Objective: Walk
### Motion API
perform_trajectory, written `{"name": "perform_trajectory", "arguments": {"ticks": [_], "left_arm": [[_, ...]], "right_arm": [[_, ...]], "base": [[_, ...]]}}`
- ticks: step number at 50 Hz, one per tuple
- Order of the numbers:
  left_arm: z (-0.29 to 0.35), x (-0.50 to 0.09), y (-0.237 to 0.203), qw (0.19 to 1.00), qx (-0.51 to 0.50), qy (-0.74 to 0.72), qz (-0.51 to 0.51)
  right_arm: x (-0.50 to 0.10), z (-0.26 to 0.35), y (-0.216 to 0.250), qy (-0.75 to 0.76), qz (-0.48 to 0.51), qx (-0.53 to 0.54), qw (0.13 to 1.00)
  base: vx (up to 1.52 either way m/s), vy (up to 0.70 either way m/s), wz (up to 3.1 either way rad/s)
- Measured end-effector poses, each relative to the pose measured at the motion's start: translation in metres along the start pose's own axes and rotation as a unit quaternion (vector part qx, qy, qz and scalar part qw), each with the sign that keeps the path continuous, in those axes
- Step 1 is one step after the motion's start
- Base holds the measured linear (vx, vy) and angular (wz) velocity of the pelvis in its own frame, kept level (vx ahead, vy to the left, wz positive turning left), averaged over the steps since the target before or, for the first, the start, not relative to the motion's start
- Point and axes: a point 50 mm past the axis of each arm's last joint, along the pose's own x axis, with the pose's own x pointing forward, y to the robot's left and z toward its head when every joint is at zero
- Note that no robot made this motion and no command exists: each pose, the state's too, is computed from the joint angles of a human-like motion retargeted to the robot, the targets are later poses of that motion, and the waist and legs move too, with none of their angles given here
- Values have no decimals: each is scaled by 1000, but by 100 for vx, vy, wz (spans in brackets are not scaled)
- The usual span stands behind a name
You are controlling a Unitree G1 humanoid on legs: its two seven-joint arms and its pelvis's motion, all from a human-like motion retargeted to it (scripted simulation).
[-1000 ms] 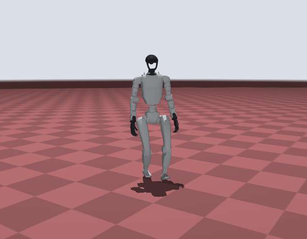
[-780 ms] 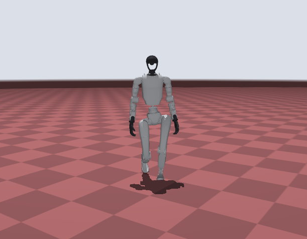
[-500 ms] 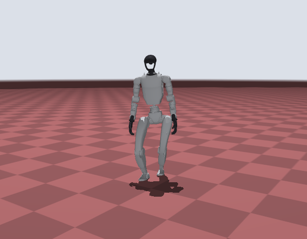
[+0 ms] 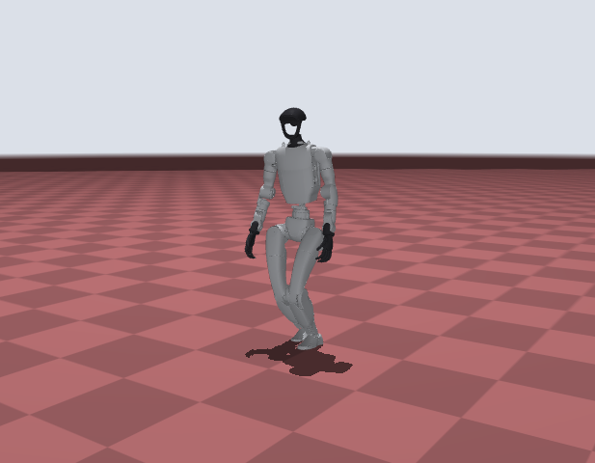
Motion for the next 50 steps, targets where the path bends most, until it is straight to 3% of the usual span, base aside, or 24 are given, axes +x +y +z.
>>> {"name": "perform_trajectory", "arguments": {"ticks": [6, 17, 32, 42, 50], "left_arm": [[-1, 1, 3, 1000, -1, 8, 6], [3, 2, 19, 1000, 2, 15, 23], [47, 9, 14, 996, 72, -57, 15], [3, 2, 1, 999, 41, 1, -9], [11, 3, -5, 999, 47, -15, -12]], "right_arm": [[2, 17, 5, -29, 10, -18, 999], [-8, -32, 30, 59, 71, -15, 996], [-11, -49, 20, 99, 18, 32, 994], [-13, -54, 16, 101, -3, 50, 994], [-3, -22, 0, 45, -23, 16, 999]], "base": [[57, 3, -50], [60, 3, -42], [59, -2, -28], [55, -10, -23], [53, -10, 6]]}}
